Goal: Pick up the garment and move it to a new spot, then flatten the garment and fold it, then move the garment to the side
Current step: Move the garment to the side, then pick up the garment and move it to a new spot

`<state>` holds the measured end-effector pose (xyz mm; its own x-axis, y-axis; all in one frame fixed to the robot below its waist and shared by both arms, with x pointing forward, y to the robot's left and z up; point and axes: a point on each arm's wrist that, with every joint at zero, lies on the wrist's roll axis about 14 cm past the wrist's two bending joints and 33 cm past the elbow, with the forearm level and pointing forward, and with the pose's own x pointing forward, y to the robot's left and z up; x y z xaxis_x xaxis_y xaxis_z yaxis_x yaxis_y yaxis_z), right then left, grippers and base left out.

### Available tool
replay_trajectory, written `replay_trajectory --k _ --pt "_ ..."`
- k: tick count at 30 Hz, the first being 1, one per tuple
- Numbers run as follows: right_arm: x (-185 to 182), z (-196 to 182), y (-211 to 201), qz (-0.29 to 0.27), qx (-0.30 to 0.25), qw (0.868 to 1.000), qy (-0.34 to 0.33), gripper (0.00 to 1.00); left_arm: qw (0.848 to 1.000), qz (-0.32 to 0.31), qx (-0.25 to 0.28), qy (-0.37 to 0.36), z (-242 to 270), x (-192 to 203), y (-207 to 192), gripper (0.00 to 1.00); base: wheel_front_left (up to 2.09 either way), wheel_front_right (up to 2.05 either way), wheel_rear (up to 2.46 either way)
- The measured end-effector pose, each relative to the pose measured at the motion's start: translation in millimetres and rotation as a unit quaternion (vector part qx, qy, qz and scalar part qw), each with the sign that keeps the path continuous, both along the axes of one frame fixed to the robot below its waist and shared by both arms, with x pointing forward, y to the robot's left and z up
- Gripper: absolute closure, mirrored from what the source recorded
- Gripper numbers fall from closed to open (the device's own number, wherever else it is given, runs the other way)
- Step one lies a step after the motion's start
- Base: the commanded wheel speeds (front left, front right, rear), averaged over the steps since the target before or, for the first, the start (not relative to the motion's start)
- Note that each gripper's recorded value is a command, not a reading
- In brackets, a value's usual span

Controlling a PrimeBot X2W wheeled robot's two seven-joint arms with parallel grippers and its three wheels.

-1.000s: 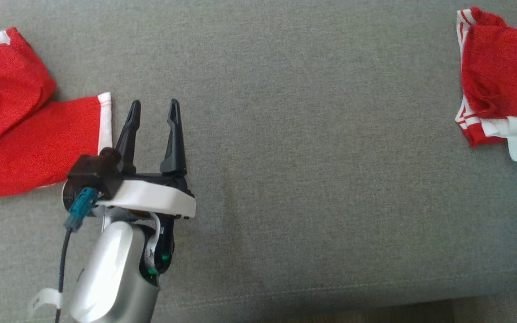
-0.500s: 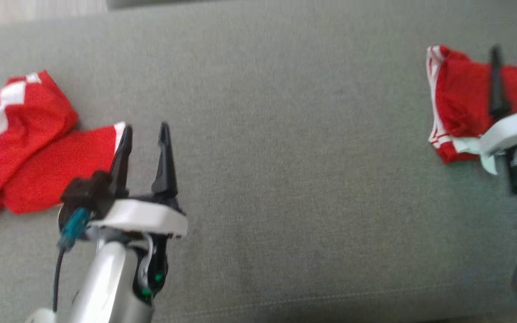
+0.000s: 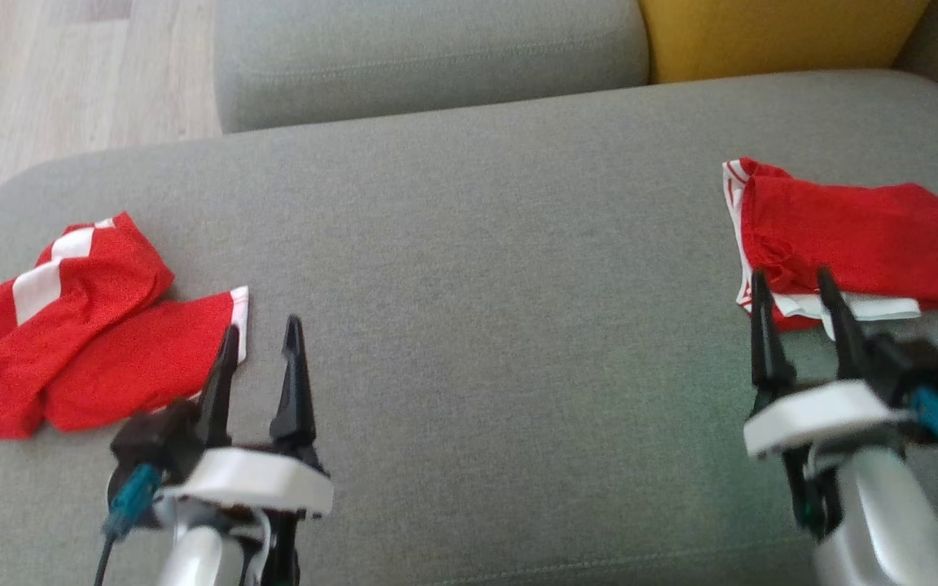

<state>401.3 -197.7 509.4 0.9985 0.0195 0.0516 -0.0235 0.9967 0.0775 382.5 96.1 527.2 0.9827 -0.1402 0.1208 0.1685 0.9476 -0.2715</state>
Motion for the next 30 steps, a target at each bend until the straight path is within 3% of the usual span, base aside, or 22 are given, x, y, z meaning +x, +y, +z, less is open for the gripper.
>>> replay_trajectory --k 13,30 --pt "-48.0 -19.7 19.2 0.012 0.055 0.998 0.014 0.0 1.0 0.001 0.004 0.022 -15.9 -26.9 4.1 0.0 0.0 0.0 0.0" --pt "-50.1 -17.4 12.3 0.0 0.07 0.997 0.008 0.0 1.0 -0.01 0.004 0.026 -18.1 -26.6 -3.2 0.0 0.0 0.0 0.0"
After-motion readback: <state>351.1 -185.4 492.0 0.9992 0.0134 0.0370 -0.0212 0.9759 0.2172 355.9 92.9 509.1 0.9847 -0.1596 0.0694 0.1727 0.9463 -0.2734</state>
